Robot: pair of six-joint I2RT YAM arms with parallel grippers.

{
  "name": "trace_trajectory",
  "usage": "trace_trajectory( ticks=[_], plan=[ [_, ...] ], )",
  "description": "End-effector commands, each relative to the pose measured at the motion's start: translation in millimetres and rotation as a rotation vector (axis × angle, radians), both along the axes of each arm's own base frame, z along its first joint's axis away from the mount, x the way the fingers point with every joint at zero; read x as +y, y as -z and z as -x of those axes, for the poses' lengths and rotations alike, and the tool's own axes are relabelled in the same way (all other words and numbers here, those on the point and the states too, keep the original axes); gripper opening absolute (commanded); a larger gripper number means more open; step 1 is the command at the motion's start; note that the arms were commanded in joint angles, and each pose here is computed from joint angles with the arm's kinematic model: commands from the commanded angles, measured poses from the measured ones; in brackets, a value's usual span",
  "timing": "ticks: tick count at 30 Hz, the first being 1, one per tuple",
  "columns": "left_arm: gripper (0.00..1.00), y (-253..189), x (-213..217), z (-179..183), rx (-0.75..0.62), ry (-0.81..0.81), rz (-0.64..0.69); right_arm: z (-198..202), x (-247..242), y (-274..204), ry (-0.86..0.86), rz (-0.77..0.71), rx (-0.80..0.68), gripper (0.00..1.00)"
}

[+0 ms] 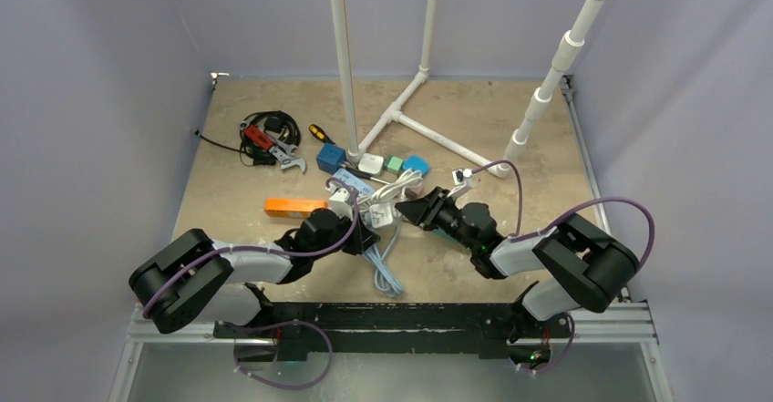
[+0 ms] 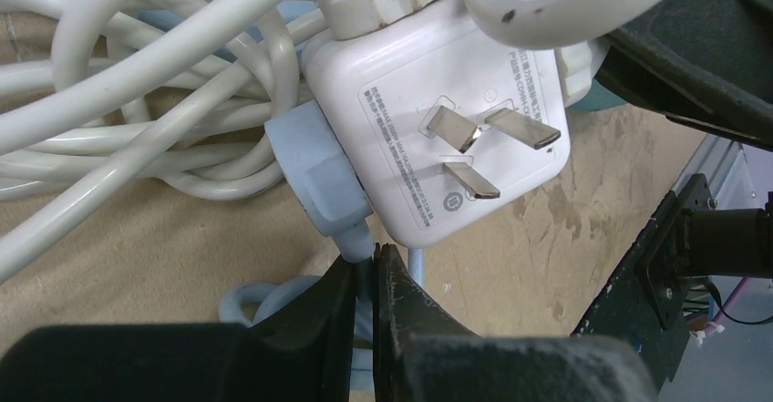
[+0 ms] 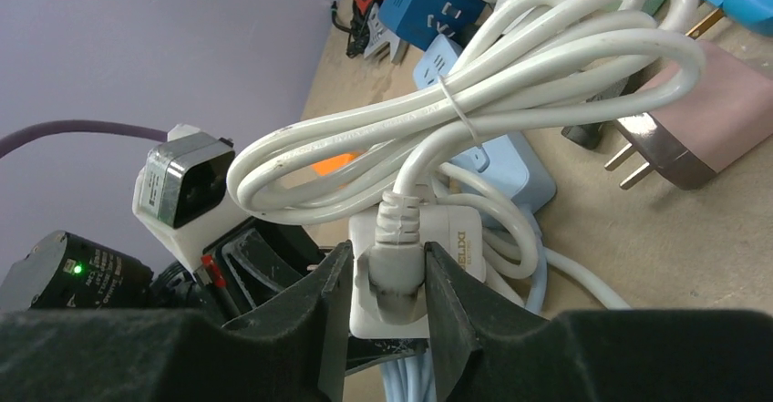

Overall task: Pull the plug off the socket
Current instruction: Remove the plug from the socket.

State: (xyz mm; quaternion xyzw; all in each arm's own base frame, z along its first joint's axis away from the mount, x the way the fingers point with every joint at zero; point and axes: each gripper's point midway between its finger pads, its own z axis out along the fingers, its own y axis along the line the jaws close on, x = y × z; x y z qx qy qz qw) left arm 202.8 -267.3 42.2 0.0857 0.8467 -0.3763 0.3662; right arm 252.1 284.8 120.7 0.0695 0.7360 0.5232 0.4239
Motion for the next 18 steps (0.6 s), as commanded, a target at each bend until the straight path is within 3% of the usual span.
trace_trajectory(
  ticks=[1,6,18],
  plan=[
    [0.0,41,22,27,0.122,0.021,-0.115,-3,15,-22,0.005,-0.074,-0.033,0.33],
    [0.0,46,28,27,0.133,-0.016,-0.124,-13,13,-14,0.055,-0.027,-0.01,0.0],
    [0.0,59,57,22,0.127,-0.115,-0.238,-54,-46,-67,0.209,0.089,-0.165,0.0]
  ],
)
